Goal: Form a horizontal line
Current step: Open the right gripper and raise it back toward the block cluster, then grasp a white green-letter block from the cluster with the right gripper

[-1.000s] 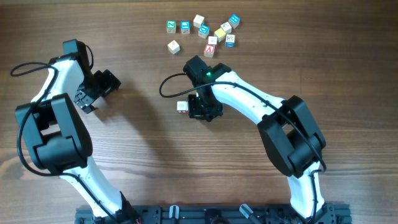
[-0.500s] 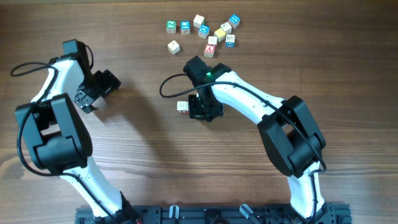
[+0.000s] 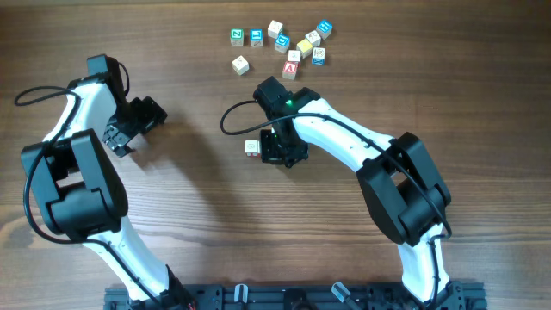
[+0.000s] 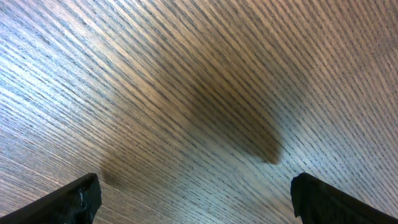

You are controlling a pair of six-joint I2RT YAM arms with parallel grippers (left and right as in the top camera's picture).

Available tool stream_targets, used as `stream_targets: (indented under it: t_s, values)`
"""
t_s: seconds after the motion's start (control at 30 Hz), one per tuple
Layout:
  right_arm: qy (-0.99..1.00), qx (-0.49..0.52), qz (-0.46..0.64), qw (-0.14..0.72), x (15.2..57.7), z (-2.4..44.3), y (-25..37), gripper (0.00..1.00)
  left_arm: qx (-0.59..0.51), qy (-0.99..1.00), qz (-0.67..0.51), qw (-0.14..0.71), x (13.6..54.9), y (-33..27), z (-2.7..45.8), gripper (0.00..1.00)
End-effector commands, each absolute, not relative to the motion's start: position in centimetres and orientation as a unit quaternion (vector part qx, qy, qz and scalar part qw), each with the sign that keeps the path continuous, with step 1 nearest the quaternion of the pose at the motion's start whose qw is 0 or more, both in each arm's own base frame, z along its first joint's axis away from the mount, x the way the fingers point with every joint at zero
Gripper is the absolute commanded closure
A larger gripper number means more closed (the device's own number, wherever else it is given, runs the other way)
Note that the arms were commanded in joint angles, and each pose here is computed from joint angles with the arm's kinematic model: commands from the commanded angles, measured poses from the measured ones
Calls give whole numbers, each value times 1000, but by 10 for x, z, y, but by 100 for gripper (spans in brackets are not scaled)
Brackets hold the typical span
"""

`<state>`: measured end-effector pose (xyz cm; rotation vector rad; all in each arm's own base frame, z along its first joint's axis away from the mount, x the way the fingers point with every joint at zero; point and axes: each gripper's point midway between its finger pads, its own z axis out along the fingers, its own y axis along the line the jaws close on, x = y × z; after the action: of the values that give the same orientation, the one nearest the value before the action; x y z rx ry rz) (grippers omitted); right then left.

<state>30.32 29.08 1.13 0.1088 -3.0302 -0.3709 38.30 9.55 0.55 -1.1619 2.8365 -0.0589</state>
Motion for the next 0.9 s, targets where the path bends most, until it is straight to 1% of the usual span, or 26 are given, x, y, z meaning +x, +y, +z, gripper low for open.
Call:
stream_targets:
  t_s: [0.0, 0.03, 0.07, 0.13, 0.17, 0.23, 0.27, 0.33, 0.37, 0.47, 0.57, 0.63, 0.7, 0.73, 0.77, 0.83, 0.87]
  values:
    - [-980, 74, -162, 90, 285, 28, 298, 96, -378, 925, -22, 30, 381, 95, 1, 0]
    - [-973, 97, -182, 104, 283, 47, 301, 96, -378, 925, -22, 30, 381, 95, 1, 0]
    - [-971, 111, -192, 87, 293, 84, 300, 96, -378, 925, -22, 30, 381, 95, 1, 0]
    - [-965, 144, -217, 22, 316, 145, 303, 96, -378, 925, -22, 30, 381, 95, 1, 0]
    - [-963, 154, -220, -7, 324, 164, 304, 96, -378, 925, -22, 30, 381, 95, 1, 0]
    - [-958, 165, -196, -126, 359, 221, 298, 96, -378, 925, -22, 30, 381, 95, 1, 0]
    - [-956, 161, -181, -165, 371, 235, 294, 96, -378, 925, -22, 30, 381, 95, 1, 0]
    - [-941, 138, -135, -276, 411, 271, 283, 96, -378, 925, -22, 30, 381, 95, 1, 0]
    - [-929, 137, -112, -326, 430, 282, 280, 96, -378, 925, -22, 30, 381, 95, 1, 0]
    - [-911, 120, -67, -388, 461, 287, 273, 96, -378, 925, -22, 30, 381, 95, 1, 0]
    - [-909, 90, -38, -406, 493, 270, 261, 96, -378, 925, -22, 30, 381, 95, 1, 0]
    - [-915, 72, -29, -397, 515, 244, 252, 95, -378, 925, -22, 30, 381, 95, 1, 0]
    - [-924, 61, -16, -378, 533, 209, 242, 69, -378, 925, -22, 30, 381, 95, 1, 0]
    - [-932, 61, -15, -358, 541, 182, 239, 60, -378, 925, -22, 30, 381, 95, 1, 0]
    - [-937, 62, -15, -342, 544, 162, 238, 48, -378, 925, -22, 30, 381, 95, 1, 0]
    - [-948, 63, -4, -313, 550, 121, 235, 29, -378, 925, -22, 30, 381, 95, 1, 0]
    - [-951, 64, 0, -303, 551, 106, 235, 23, -378, 925, -22, 30, 381, 95, 1, 0]
